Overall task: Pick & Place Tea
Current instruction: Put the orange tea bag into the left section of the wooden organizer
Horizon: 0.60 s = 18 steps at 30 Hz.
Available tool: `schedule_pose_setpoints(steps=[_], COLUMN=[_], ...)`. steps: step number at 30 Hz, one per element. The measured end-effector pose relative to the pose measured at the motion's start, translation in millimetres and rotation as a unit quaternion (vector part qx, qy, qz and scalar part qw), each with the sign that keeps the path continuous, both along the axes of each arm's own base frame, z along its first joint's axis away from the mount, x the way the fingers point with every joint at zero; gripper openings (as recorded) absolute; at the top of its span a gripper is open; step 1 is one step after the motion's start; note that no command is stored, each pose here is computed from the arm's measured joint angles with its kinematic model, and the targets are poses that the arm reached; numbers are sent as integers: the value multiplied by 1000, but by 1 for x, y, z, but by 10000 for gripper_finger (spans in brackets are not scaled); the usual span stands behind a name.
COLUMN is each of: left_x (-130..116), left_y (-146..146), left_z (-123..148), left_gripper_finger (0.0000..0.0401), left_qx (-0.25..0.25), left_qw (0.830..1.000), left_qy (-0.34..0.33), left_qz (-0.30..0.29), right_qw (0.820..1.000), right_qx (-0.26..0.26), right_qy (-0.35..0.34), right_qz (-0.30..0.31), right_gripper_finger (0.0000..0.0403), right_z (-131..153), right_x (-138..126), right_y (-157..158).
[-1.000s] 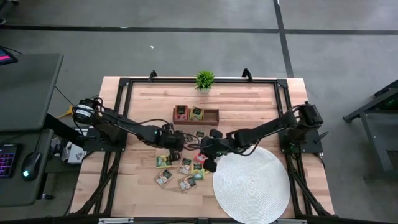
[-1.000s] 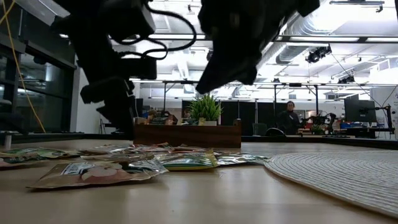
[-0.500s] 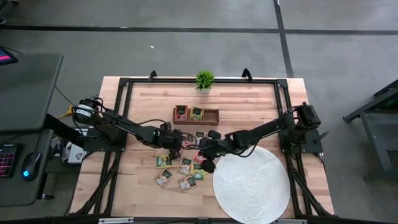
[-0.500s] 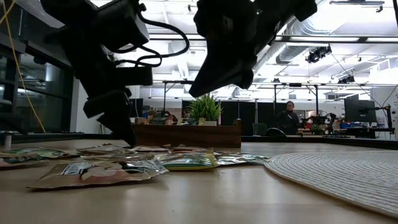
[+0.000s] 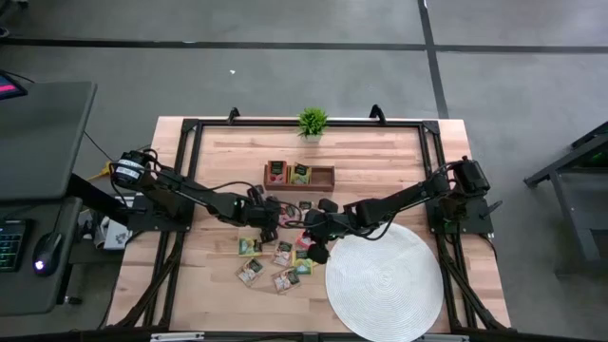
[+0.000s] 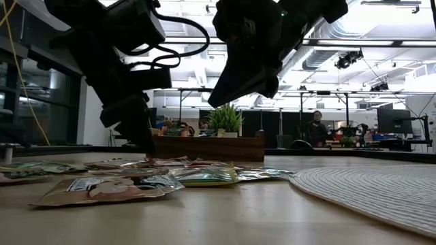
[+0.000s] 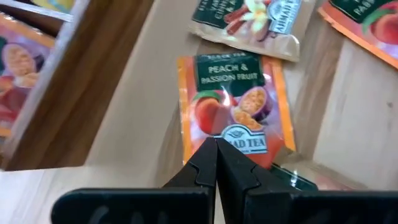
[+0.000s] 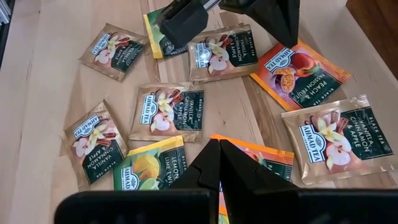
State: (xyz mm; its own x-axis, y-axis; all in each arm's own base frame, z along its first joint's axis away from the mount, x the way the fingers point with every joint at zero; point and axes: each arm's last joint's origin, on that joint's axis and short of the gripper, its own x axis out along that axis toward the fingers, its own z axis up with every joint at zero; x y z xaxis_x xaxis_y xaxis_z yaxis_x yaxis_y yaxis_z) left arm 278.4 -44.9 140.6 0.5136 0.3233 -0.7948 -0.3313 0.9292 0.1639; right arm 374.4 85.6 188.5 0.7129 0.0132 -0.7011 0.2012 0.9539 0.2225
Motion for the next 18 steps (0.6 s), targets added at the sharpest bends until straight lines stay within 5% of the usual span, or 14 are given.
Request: schedule_pose_setpoints(steps=[13, 18], left_x=[12, 16], left_y=[0, -3], left_z=[-21, -21], left_gripper_finger=[0, 0], left_qx=[-25, -40], left_qw=[1000, 997], left_qy=[9, 1], left_qz=[-16, -67], right_qw=[1000, 998], right_qx=[13, 29], right_qy=[5, 21], right_qz=[-14, -52], right_gripper_finger=[7, 9], right_z=[-1, -3], right_x=[-1, -2], right_y=[0, -4])
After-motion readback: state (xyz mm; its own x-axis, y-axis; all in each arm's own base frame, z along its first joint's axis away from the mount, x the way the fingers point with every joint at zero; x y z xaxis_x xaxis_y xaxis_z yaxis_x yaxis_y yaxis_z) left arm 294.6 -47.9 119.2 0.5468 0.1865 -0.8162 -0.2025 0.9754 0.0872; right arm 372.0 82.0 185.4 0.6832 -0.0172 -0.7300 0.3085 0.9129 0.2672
